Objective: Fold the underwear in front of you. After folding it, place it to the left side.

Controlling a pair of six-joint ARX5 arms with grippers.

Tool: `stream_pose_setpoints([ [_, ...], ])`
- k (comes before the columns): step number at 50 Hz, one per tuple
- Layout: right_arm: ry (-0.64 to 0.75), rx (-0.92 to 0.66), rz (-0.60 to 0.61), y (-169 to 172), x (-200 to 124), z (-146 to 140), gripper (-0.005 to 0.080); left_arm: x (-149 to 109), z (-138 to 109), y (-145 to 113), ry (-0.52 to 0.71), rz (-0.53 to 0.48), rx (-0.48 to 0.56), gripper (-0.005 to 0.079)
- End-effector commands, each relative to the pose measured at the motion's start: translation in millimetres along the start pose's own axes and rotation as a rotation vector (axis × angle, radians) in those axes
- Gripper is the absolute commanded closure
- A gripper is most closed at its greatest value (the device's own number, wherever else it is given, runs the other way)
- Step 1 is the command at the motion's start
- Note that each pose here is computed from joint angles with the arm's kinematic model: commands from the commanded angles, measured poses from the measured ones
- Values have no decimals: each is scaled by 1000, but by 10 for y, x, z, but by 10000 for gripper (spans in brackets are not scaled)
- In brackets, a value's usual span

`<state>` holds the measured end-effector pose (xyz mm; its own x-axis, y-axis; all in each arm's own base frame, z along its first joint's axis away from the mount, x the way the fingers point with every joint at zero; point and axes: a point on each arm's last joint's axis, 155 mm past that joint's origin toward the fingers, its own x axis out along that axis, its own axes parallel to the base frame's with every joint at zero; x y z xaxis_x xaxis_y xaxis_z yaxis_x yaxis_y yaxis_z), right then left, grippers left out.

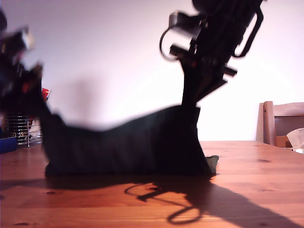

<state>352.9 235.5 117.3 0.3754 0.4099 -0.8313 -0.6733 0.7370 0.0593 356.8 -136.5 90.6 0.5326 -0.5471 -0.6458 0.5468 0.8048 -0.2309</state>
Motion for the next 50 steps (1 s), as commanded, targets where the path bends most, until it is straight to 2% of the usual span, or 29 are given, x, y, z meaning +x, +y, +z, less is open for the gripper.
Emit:
stream_pose_setpoints([
  [1, 37, 3, 12, 48, 143, -177, 763, 22, -7, -22, -11, -4, 7, 764],
  [14, -69, 37, 14, 173, 188, -312, 763, -54, -155, -87, -69, 7, 31, 764],
  [21, -103, 57, 14, 213, 134, -454, 763, -96, -286, -125, -91, 10, -3, 764],
  [33, -83, 69, 30, 319, 120, -666, 763, -119, -499, -203, -70, 8, -51, 764],
  [43, -3, 68, 51, 442, 234, -1010, 763, -75, -813, -261, 13, 1, -79, 764],
  [47, 19, 68, 63, 483, 268, -1123, 724, -73, -908, -295, 47, -11, -94, 757],
  [50, 33, 77, 75, 520, 278, -1174, 650, -75, -960, -307, 67, -14, -102, 730],
])
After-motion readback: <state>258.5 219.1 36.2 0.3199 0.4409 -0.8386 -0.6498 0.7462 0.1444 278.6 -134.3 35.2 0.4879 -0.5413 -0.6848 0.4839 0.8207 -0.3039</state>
